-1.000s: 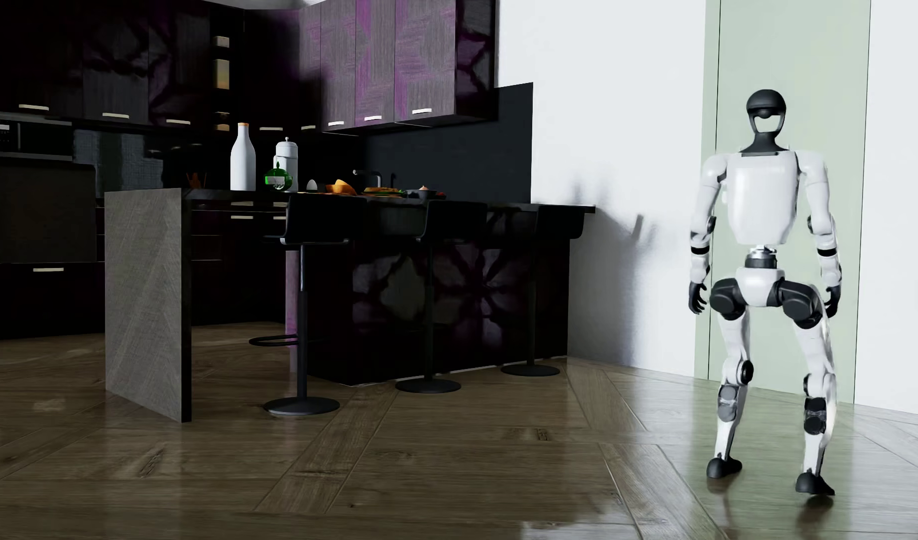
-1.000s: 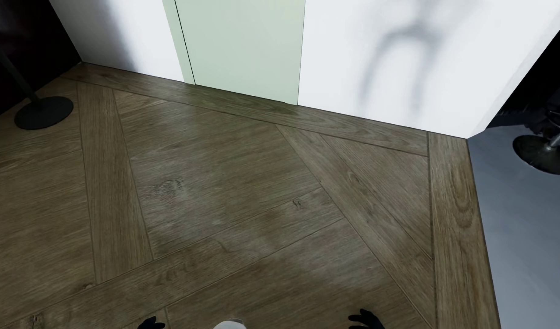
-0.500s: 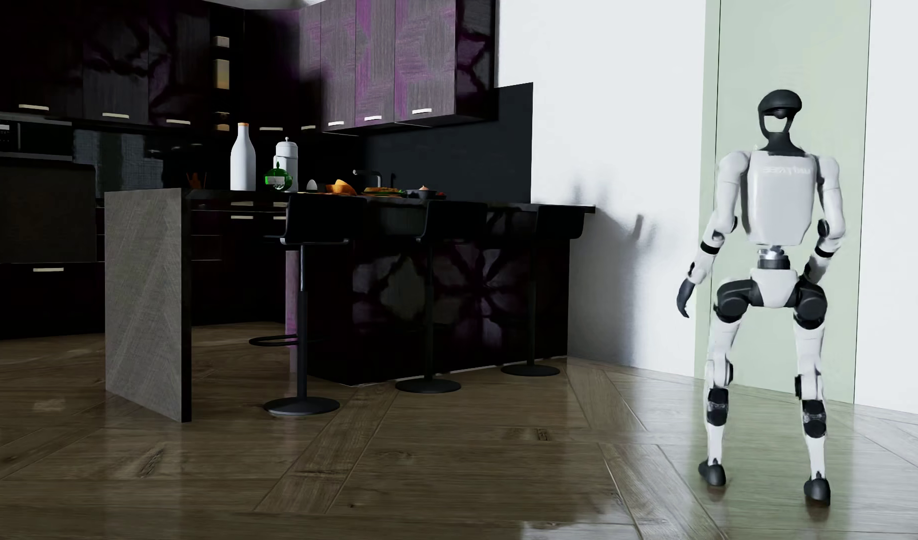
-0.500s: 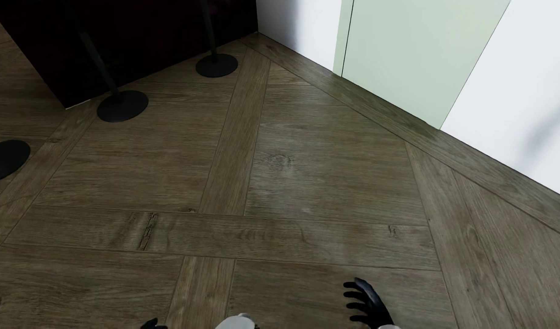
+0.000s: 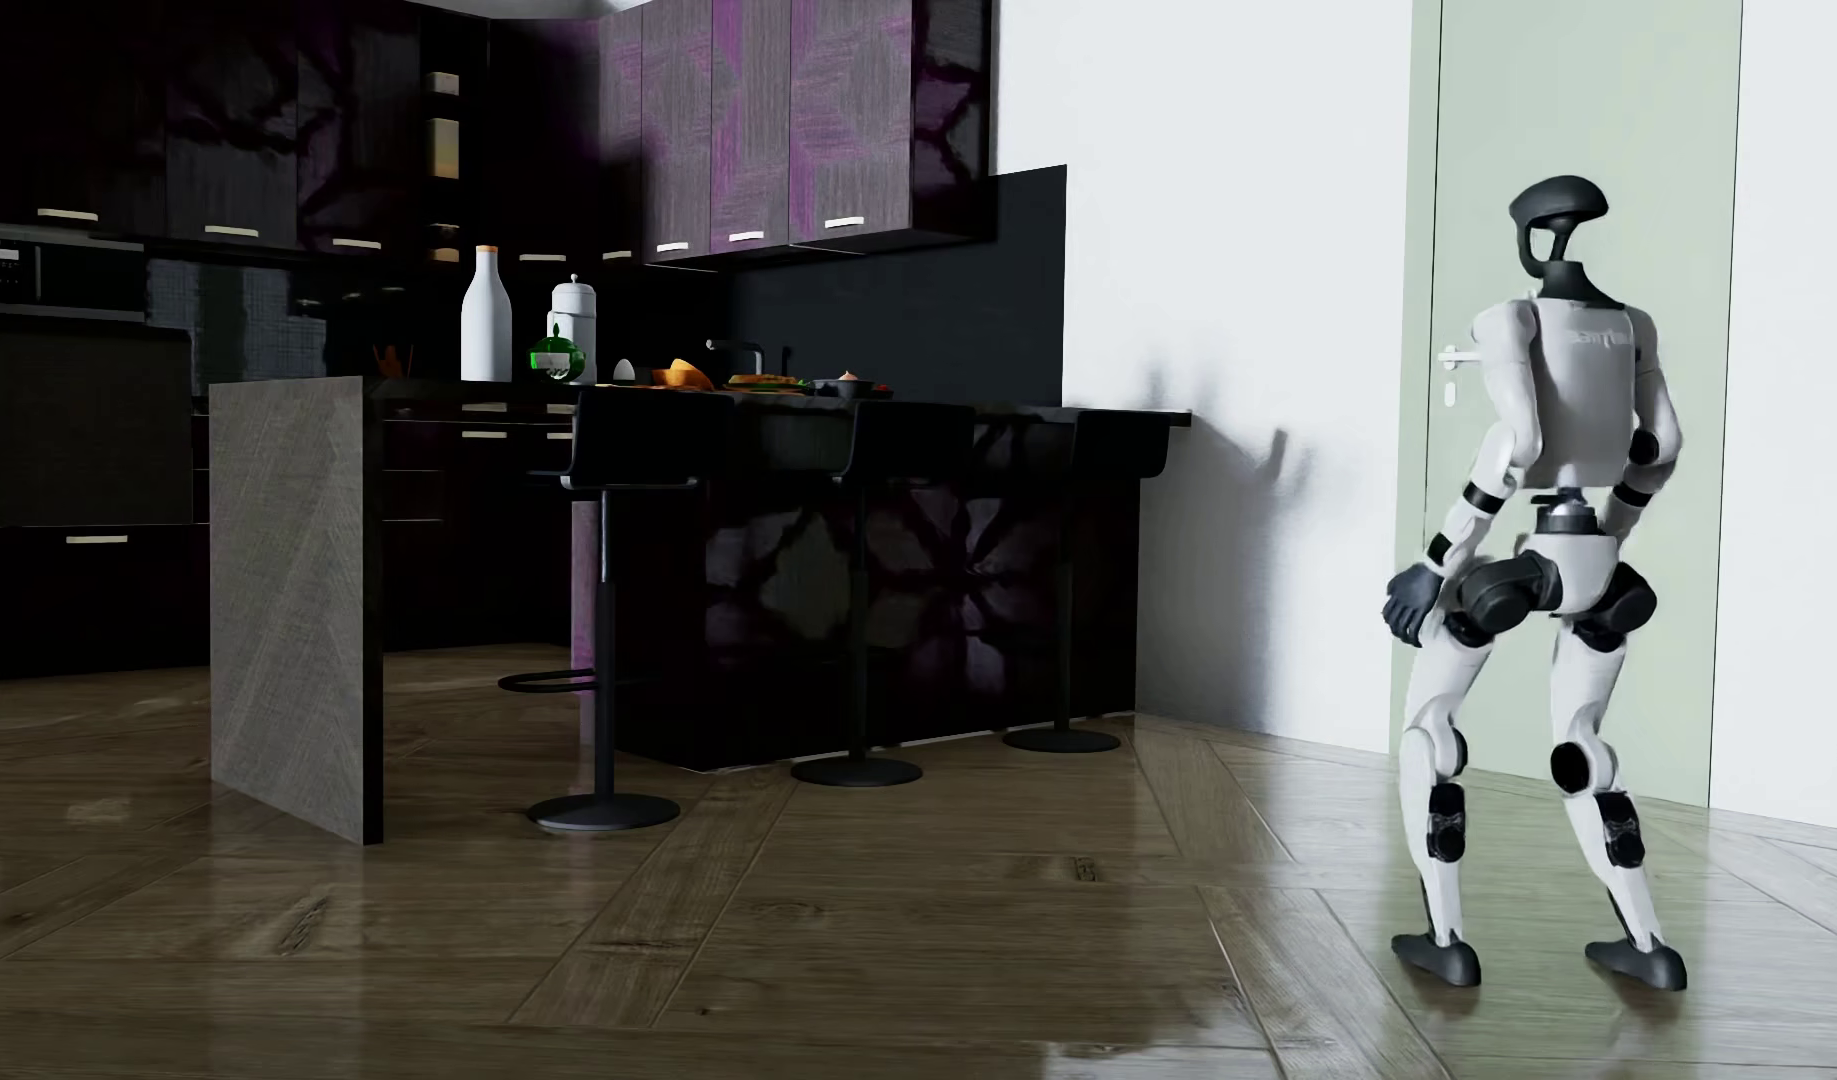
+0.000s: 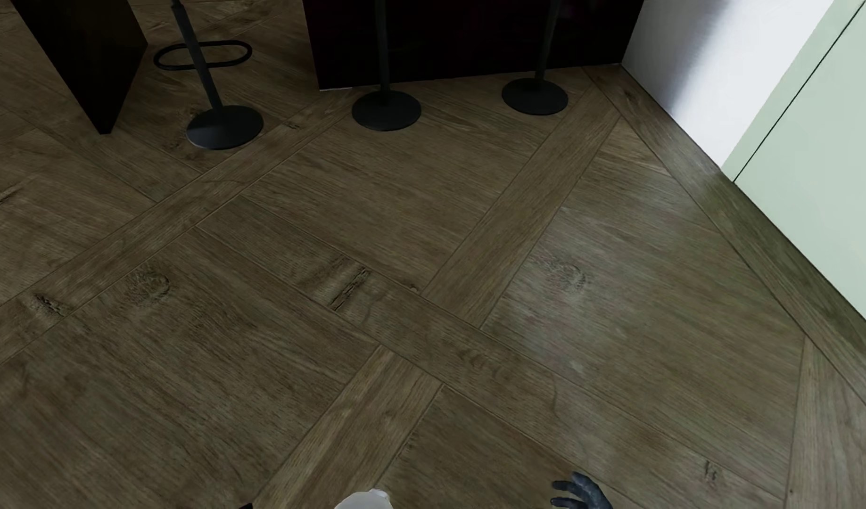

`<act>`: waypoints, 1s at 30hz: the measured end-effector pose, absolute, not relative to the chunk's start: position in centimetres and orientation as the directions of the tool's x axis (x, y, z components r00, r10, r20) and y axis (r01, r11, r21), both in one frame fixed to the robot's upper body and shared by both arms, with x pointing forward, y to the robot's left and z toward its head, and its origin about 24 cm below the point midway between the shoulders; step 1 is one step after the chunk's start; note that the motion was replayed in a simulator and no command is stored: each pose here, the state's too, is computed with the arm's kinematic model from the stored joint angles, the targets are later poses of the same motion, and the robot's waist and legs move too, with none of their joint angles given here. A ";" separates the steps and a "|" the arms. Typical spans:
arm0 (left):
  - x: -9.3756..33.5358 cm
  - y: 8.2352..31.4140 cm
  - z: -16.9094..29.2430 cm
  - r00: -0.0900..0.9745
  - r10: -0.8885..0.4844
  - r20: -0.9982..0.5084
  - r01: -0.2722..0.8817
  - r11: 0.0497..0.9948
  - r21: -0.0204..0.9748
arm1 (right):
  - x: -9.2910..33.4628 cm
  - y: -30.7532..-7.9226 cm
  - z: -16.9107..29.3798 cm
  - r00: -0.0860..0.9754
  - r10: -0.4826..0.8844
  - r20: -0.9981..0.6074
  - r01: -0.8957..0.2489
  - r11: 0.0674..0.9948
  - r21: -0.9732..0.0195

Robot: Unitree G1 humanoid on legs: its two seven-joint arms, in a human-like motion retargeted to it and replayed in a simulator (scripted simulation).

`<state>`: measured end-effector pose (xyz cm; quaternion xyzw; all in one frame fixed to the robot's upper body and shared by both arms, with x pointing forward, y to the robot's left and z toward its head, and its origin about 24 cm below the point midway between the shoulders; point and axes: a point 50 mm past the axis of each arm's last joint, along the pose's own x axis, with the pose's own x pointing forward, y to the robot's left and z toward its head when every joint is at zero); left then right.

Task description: Do a 180

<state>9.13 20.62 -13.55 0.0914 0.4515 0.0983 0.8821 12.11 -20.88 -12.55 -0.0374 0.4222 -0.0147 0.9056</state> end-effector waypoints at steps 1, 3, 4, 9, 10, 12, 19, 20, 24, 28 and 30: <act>8.8 21.5 -13.7 0.540 0.265 -0.799 -0.068 0.960 0.273 | 13.8 -19.3 -12.1 0.679 -0.035 -0.733 -0.026 0.997 -0.071; 9.5 21.7 -13.6 0.522 0.279 -0.806 -0.085 0.957 0.276 | 14.8 -18.7 -11.7 0.702 -0.029 -0.711 -0.082 0.989 -0.122; 9.6 20.9 -13.5 0.534 0.259 -0.805 -0.072 0.962 0.262 | 15.0 -19.5 -11.6 0.706 -0.065 -0.705 -0.051 0.988 -0.143; 9.6 23.5 -13.3 0.540 0.306 -0.784 -0.092 0.947 0.307 | 15.9 -17.5 -10.9 0.751 0.025 -0.660 -0.144 0.981 -0.127; 10.6 23.4 -12.8 0.588 0.315 -0.745 -0.112 0.944 0.311 | 13.1 -19.0 -12.0 0.695 0.001 -0.719 -0.119 0.986 -0.114; 10.9 21.2 -12.6 0.643 0.292 -0.708 -0.138 0.953 0.268 | 7.7 -21.4 -13.9 0.546 -0.056 -0.836 -0.058 0.993 -0.105; 10.5 24.4 -12.2 0.589 0.249 -0.768 -0.102 0.967 0.235 | 19.0 -19.0 -9.5 0.788 -0.072 -0.612 -0.022 0.989 -0.145; 13.7 23.6 -11.1 0.676 0.206 -0.707 -0.087 0.976 0.201 | 17.1 -20.1 -10.2 0.758 -0.108 -0.644 0.016 0.989 -0.147; 17.5 19.6 -9.8 0.816 0.076 -0.574 -0.012 0.993 0.115 | 10.5 -20.6 -13.5 0.533 -0.165 -0.830 0.090 0.986 -0.138; 15.0 20.9 -11.2 0.708 0.105 -0.698 0.039 0.981 0.188 | 13.0 -20.2 -12.7 0.599 -0.117 -0.792 -0.051 0.982 -0.184; 14.8 21.4 -11.2 0.684 0.124 -0.719 0.036 0.979 0.203 | 13.4 -19.8 -12.3 0.640 -0.084 -0.764 -0.074 0.983 -0.170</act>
